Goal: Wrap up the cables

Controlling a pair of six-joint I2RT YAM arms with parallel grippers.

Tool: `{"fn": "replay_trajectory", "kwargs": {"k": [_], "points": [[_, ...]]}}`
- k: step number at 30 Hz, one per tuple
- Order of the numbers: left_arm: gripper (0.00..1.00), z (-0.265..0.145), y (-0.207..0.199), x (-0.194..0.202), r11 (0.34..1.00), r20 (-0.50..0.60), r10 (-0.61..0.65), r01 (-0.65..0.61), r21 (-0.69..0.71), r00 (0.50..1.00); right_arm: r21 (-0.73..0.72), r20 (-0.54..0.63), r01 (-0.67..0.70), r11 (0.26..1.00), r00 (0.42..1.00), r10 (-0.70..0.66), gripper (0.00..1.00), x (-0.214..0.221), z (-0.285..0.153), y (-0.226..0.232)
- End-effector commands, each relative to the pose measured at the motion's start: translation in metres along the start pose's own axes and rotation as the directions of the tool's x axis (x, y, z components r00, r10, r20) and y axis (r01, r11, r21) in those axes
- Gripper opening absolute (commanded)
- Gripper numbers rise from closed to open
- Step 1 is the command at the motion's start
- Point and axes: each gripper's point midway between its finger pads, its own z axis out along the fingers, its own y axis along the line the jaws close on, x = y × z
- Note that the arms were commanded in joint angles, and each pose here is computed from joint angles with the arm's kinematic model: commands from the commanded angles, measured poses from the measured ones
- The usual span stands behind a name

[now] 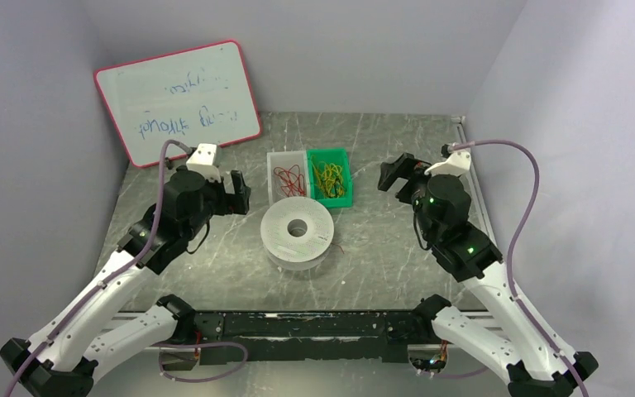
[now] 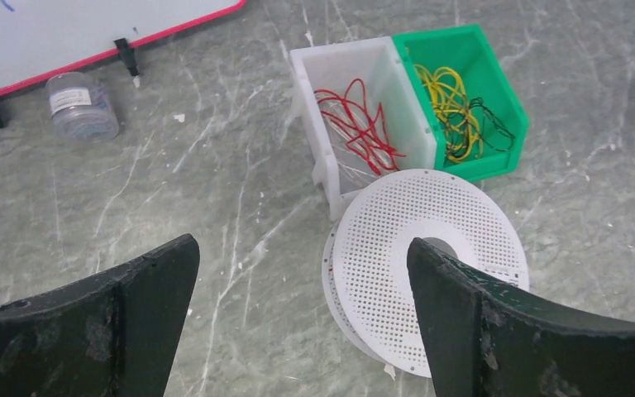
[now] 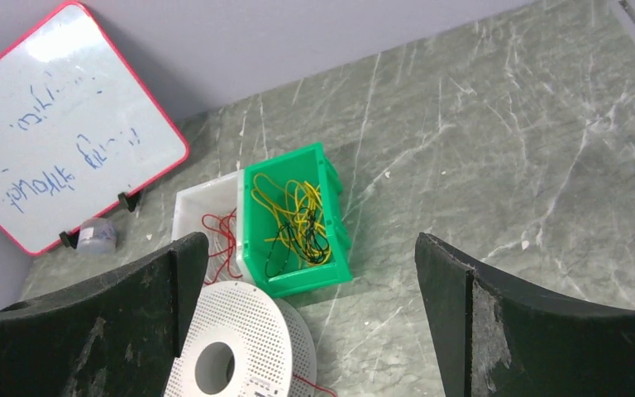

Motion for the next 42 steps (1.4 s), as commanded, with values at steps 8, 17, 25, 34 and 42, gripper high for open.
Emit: {"fn": "replay_trajectory", "kwargs": {"k": [8,17,25,34,42], "points": [[0.99,-0.006,-0.029,-0.005,0.979,0.017,0.054,-0.056,0.197,0.998,-0.072,-0.130,0.119,0.990,0.983,-0.128,1.00,0.045,0.008,0.002],[0.99,-0.006,-0.030,-0.006,0.974,0.018,0.041,-0.044,0.222,0.999,-0.311,-0.216,0.099,0.945,0.961,-0.171,1.00,0.085,0.005,0.036],[1.00,-0.008,-0.028,-0.008,0.975,0.029,0.044,-0.049,0.217,0.999,-0.409,-0.337,-0.013,0.912,0.931,-0.138,1.00,0.129,0.005,0.055],[1.00,-0.008,-0.026,-0.008,0.976,0.031,0.052,-0.057,0.208,0.998,-0.409,-0.500,-0.200,0.890,0.865,-0.036,0.98,0.183,0.006,0.069],[0.99,-0.010,-0.024,-0.008,0.979,0.033,0.053,-0.059,0.198,0.998,-0.252,-0.627,-0.341,0.906,0.771,0.116,0.96,0.225,0.015,0.063]]}}
